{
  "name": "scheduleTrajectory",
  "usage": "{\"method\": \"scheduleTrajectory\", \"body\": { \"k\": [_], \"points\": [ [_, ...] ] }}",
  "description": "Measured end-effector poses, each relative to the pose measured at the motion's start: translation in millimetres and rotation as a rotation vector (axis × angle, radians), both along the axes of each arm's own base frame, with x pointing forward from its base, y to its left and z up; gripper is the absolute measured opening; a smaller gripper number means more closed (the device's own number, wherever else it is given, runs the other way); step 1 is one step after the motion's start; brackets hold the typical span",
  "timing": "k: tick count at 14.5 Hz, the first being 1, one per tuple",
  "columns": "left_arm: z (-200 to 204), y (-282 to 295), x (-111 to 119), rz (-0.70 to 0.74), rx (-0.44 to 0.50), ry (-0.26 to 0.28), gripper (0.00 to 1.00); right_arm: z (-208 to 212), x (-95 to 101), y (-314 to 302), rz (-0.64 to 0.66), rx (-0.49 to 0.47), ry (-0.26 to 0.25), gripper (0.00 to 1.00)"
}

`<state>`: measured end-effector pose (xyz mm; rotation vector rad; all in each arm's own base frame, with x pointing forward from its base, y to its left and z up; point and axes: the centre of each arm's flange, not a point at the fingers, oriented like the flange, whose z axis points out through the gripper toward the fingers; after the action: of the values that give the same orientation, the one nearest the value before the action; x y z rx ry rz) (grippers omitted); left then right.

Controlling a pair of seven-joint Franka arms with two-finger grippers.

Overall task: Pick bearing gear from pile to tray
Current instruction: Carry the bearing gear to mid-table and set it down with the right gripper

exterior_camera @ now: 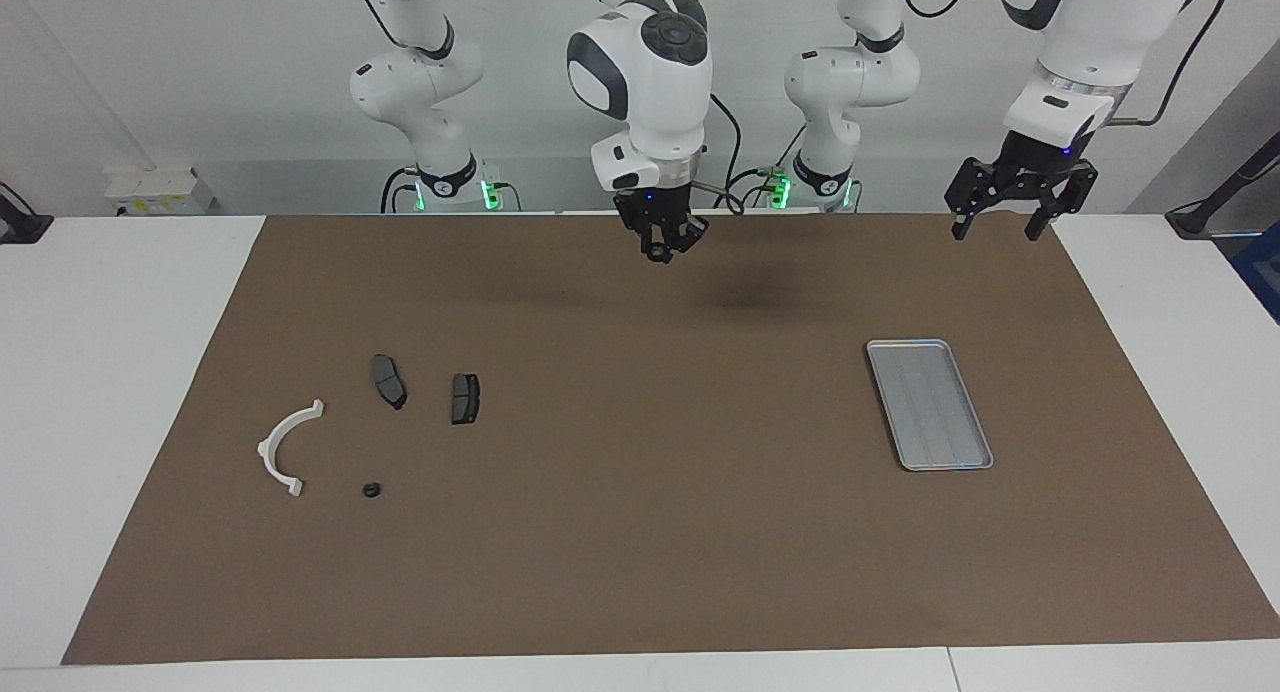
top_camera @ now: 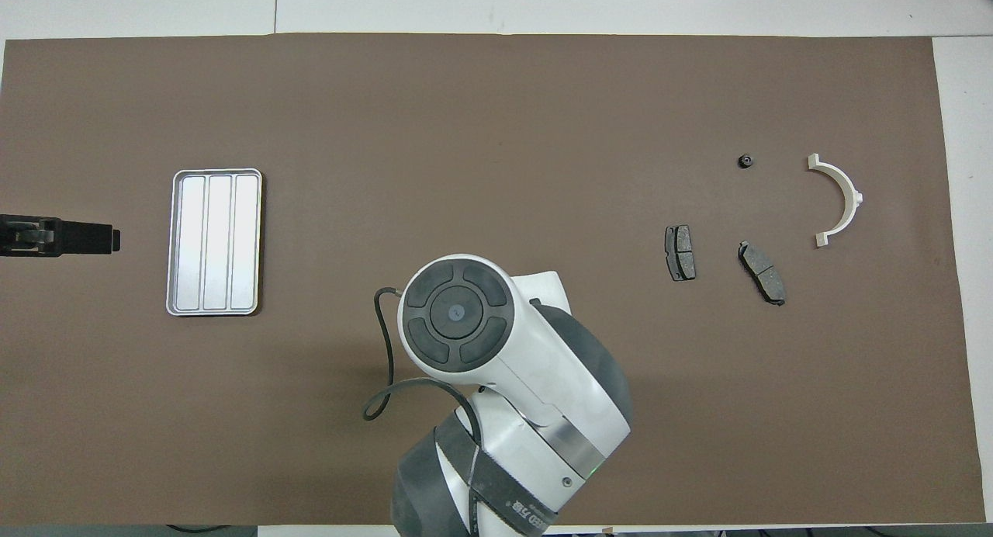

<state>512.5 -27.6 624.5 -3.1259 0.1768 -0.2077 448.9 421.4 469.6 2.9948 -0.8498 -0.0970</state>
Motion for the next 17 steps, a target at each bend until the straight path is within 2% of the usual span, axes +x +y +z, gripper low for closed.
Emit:
{"method": "scheduleTrajectory", "body": {
  "k": [6,10,14,17],
  "points": [
    [0,0,0,0.0,0.0,0.0,1.0,-74,-4.3,2,-0.007,0.02,-0.022,0.35],
    [0,0,0,0.0,0.0,0.0,1.0,-107,-6.6,2,-0.006,0.013,-0.012,0.35],
    [0,0,0,0.0,0.0,0.0,1.0,-158,-13.3,25,0.014,0.019,-0.015,0.35],
    [0,0,0,0.0,0.0,0.0,1.0,-173,-11.8,28,0.014,0.024,-0.018,0.35]
  ]
}}
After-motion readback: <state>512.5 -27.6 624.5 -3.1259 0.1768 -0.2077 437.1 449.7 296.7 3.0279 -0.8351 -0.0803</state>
